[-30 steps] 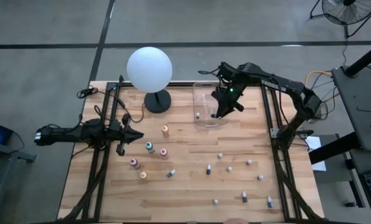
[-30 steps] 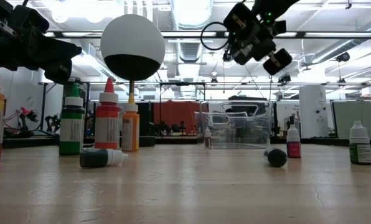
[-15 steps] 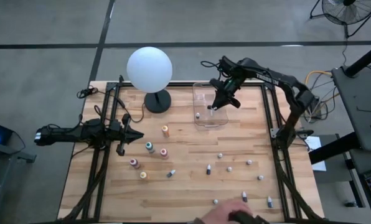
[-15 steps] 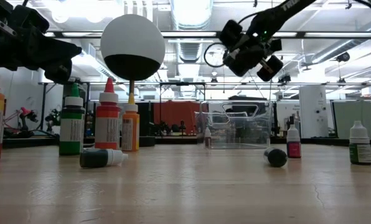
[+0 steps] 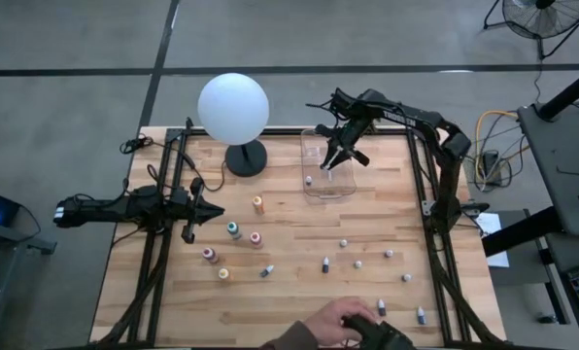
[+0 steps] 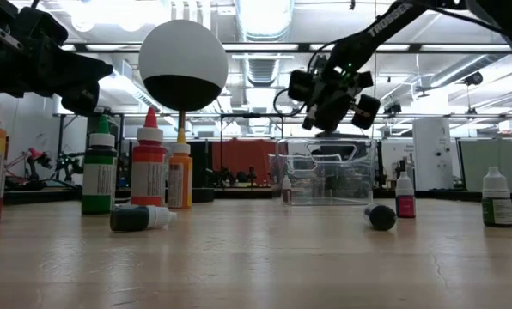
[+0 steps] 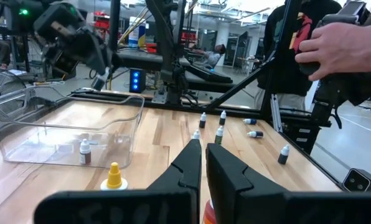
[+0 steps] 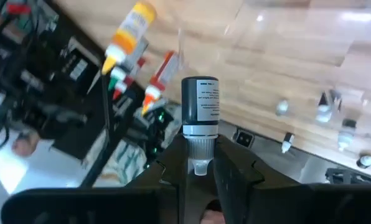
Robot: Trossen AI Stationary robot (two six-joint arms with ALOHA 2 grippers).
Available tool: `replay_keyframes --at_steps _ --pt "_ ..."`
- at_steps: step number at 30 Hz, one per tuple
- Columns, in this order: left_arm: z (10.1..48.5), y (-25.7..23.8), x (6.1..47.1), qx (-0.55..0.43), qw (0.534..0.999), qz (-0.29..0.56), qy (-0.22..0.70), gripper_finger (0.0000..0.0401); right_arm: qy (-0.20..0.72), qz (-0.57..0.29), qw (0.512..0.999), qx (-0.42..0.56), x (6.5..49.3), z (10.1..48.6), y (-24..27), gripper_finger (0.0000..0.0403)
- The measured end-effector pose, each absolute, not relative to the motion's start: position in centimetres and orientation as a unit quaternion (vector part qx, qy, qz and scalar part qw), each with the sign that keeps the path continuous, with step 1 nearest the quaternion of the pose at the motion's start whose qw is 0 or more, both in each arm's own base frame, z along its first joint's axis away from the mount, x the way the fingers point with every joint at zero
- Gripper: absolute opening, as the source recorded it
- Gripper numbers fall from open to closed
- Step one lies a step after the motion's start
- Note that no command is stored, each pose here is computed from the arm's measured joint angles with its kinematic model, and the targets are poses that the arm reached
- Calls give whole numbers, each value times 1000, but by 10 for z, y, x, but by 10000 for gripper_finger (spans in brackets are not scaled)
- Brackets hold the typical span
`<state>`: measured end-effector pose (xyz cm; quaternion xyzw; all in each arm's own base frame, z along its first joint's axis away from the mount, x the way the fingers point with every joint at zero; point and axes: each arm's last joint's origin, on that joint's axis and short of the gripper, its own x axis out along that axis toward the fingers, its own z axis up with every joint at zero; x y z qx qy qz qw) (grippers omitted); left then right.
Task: Pick & Place food coloring
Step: Put the small black food coloring bottle into the transparent bin
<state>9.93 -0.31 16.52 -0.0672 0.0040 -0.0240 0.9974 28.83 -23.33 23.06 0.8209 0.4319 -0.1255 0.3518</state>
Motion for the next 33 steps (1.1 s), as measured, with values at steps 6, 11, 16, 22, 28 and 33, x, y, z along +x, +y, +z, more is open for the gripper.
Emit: replay_keyframes --at_steps 6,11,16,22,28,33 --pt "165 -3 99 -67 997 -24 4 0 433 -157 305 834 296 216 -240 51" --pt "165 -3 99 -67 997 -24 4 0 438 -164 284 837 303 207 -241 51" --pt "165 -3 99 -67 997 -24 4 0 446 -171 257 840 306 196 -240 51" --pt "165 -3 99 -67 997 -24 4 0 448 -168 231 847 309 187 -240 51" --pt "165 -3 99 -67 997 -24 4 0 450 -172 220 848 310 179 -242 51" --pt "165 -3 99 -67 997 -24 4 0 451 -174 215 848 310 175 -242 51"
